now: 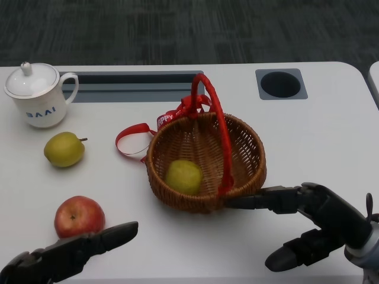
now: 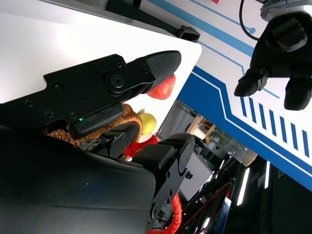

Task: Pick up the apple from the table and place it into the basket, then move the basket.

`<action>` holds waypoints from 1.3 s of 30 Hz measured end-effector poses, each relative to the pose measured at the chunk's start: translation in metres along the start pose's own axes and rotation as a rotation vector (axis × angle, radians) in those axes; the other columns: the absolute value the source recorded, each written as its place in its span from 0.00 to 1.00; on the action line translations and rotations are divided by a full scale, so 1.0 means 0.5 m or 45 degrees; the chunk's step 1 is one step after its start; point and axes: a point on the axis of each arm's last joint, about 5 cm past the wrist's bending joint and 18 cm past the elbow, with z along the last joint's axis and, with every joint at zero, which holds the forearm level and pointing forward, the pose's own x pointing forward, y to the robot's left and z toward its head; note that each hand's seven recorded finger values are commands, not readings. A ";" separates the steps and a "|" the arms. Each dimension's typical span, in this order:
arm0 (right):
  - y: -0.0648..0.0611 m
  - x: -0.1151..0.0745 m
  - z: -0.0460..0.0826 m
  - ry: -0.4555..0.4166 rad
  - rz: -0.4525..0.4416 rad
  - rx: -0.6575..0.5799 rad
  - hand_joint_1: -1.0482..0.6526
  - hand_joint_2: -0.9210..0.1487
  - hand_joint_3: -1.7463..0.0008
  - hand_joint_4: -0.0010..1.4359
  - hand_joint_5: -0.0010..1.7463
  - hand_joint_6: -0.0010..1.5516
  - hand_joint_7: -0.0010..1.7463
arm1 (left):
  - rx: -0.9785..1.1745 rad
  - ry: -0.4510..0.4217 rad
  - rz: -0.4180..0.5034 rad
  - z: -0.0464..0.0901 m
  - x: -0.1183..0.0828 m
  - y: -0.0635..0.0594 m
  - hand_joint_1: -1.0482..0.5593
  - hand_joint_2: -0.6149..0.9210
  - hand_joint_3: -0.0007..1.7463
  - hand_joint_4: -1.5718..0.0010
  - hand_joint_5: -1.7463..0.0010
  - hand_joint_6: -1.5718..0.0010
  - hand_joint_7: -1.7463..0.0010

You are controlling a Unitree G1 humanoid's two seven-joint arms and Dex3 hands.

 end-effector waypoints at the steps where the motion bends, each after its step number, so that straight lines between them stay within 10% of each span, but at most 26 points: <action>1: 0.000 0.000 0.000 0.000 0.000 0.001 0.33 0.06 1.00 0.50 0.00 0.42 0.00 | 0.000 0.000 0.000 0.000 0.000 0.000 0.38 0.87 0.00 0.37 1.00 0.43 1.00; 18: 0.000 0.007 -0.001 -0.023 -0.006 0.010 0.33 0.06 1.00 0.49 0.00 0.41 0.00 | 0.000 -0.009 -0.007 0.001 0.004 -0.003 0.37 0.87 0.00 0.39 1.00 0.45 1.00; 28: -0.002 0.013 -0.002 -0.028 0.011 0.021 0.33 0.06 1.00 0.48 0.00 0.41 0.00 | 0.464 0.033 0.000 0.008 0.005 0.015 0.13 0.88 0.00 0.88 1.00 0.84 1.00; 39: -0.002 0.013 -0.001 -0.028 0.017 0.021 0.33 0.05 1.00 0.49 0.00 0.42 0.00 | 0.644 0.199 0.131 -0.080 0.002 0.044 0.13 0.88 0.00 0.97 0.99 0.93 1.00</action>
